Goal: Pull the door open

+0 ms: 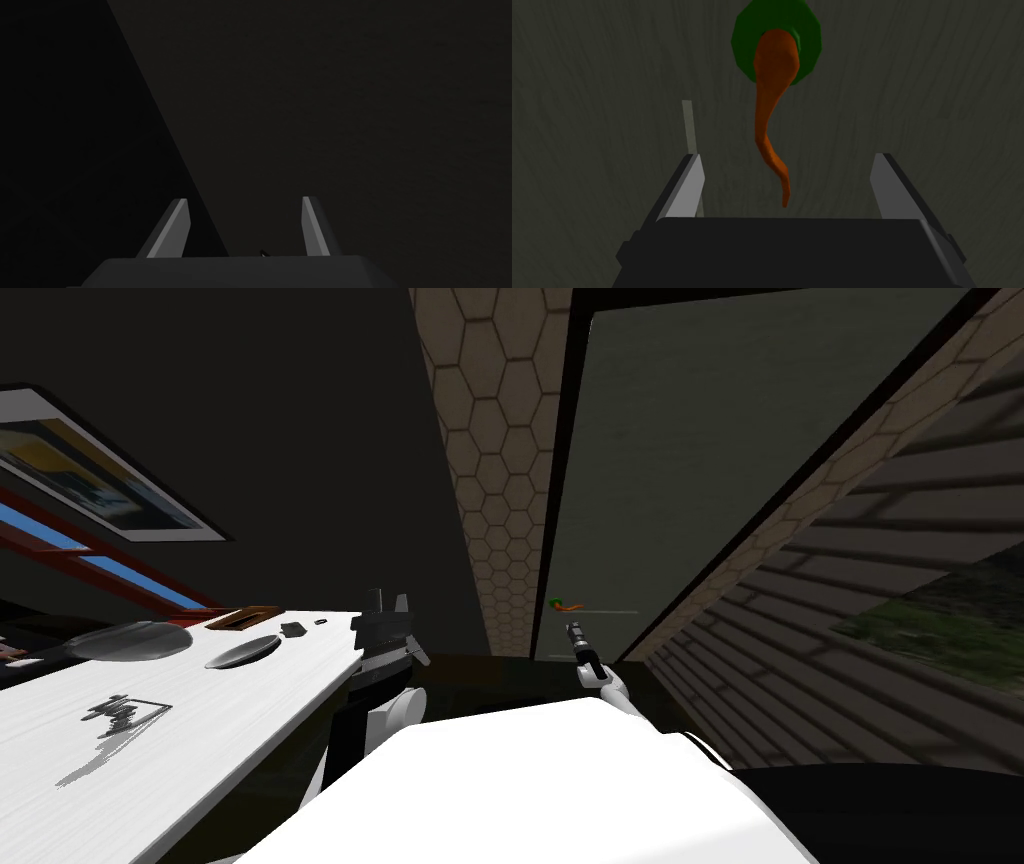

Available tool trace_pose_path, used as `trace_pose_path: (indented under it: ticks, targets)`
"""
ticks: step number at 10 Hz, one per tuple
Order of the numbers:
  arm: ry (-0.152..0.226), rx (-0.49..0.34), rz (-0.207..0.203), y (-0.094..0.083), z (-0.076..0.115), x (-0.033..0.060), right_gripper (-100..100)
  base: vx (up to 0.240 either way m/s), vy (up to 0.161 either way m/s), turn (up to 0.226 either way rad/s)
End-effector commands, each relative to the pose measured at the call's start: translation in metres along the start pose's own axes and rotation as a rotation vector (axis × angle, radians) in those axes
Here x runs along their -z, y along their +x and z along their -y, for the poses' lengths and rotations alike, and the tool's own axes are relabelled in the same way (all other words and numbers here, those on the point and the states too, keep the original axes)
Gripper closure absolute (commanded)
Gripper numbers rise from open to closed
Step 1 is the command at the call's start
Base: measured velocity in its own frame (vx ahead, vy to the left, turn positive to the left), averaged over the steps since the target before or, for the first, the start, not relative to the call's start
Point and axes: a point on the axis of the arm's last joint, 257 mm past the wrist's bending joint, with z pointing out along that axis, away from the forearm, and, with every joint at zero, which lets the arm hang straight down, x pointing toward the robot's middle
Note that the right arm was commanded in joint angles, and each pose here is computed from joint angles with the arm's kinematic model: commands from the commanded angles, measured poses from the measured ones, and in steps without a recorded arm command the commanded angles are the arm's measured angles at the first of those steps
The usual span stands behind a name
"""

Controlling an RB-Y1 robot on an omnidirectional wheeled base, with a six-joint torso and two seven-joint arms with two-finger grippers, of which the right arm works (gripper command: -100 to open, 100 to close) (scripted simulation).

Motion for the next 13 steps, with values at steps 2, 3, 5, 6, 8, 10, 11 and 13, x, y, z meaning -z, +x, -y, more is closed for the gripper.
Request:
trace_pose_path:
  ticks: [2,3,5,6,8,10,11,13]
  targets:
    - [0.007,-0.002,0.037,-0.033,0.005,0.0103,-100,0.193,0.029,0.158]
    - [0.011,-0.001,0.063,-0.057,0.007,0.0176,-100,0.190,0.031,0.209]
    - [0.011,-0.001,0.071,-0.064,0.008,0.0198,-100,0.115,0.005,0.063]
    - [0.012,-0.001,0.089,-0.081,0.009,0.0251,-100,0.141,-0.001,0.133]
    - [0.013,0.000,0.095,-0.086,0.009,0.0268,-100,0.133,-0.022,0.065]
    - [0.011,0.000,0.093,-0.084,0.009,0.0252,100,0.023,-0.001,0.000]
    - [0.011,0.000,0.093,-0.084,0.009,0.0252,100,-0.017,-0.001,-0.009]
    - [0.011,0.000,0.093,-0.084,0.009,0.0252,100,-0.010,-0.003,0.006]
